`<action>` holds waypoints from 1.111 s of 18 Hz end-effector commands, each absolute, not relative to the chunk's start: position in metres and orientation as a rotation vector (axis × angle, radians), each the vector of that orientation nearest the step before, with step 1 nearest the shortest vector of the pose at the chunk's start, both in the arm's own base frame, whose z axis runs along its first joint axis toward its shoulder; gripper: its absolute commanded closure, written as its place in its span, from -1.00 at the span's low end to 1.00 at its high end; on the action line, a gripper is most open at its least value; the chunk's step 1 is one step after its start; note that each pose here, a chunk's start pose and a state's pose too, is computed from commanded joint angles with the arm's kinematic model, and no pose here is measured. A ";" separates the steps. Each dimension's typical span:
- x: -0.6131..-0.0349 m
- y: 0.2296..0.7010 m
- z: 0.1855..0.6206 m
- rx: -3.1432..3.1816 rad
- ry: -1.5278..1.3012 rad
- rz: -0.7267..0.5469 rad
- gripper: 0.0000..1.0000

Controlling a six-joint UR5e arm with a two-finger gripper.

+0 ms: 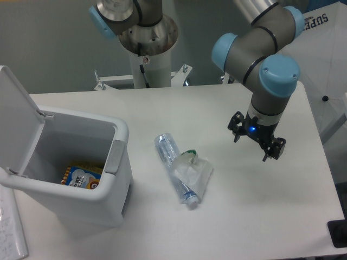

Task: Place the trash in the trash can
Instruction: 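Move the open gripper over the clear plastic bag and lower it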

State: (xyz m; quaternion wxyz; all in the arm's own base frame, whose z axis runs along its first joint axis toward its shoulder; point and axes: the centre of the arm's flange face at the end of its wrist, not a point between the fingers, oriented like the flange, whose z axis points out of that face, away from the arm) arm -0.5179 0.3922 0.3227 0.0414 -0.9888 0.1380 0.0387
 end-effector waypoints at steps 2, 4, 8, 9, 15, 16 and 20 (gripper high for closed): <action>-0.517 0.393 0.320 -3.027 0.422 0.113 -1.00; -0.516 0.393 0.321 -3.023 0.420 0.111 -1.00; -0.509 0.398 0.312 -2.984 0.415 0.080 -1.00; -0.510 0.398 0.313 -2.977 0.415 0.092 -1.00; -0.480 0.414 0.304 -2.985 0.230 0.030 -1.00; -0.473 0.420 0.304 -2.982 0.162 0.015 -1.00; -0.445 0.444 0.299 -2.961 0.015 -0.044 -1.00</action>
